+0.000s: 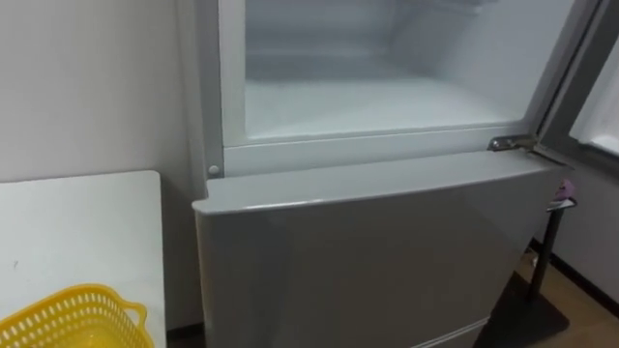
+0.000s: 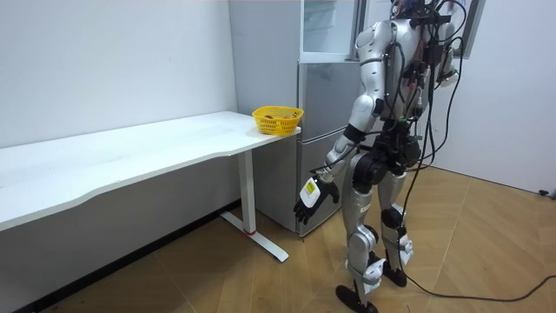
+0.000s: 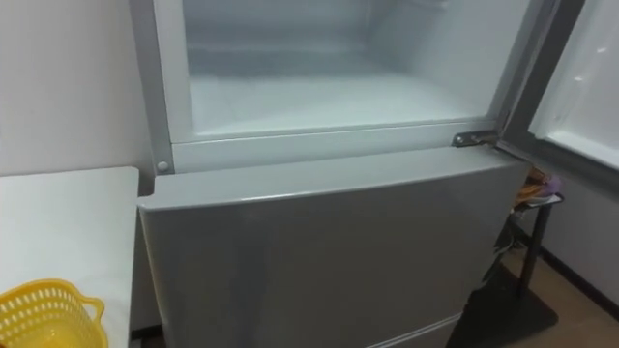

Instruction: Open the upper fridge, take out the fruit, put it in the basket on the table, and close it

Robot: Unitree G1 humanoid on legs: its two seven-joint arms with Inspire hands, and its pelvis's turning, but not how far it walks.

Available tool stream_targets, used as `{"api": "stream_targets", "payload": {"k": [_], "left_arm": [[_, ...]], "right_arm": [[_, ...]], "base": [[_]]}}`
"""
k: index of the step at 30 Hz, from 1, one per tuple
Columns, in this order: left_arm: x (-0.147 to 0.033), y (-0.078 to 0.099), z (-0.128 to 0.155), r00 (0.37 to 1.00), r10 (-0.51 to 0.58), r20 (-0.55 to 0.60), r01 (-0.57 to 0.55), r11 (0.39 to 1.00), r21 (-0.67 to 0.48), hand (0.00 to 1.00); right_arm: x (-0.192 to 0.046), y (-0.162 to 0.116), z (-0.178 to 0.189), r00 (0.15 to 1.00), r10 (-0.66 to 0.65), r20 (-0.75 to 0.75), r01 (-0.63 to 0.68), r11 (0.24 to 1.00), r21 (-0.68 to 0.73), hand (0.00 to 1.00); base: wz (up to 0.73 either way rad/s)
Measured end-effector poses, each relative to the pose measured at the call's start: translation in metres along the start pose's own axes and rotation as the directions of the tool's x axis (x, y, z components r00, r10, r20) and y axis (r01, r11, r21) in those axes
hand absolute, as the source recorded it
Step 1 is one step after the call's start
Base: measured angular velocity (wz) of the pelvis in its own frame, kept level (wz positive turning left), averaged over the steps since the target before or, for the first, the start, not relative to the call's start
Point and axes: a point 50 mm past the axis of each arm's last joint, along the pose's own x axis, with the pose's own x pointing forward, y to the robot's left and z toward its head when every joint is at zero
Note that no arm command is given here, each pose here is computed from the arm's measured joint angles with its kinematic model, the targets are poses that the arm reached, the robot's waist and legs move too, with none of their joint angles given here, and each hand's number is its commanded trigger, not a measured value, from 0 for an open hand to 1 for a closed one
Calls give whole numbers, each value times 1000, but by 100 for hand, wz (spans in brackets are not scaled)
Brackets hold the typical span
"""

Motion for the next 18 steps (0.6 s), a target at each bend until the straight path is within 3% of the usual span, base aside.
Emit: {"api": "stream_targets", "payload": {"k": [13,18], "left_arm": [[-3,3,-14,998,-21,-63,19,999,-27,0],[-4,2,-19,997,-22,-79,20,999,-31,0]], "right_arm": [[0,18,-10,998,37,-51,-34,997,67,0],[-2,27,-10,998,45,-37,-44,999,31,0]], "base": [[0],[0]]}}
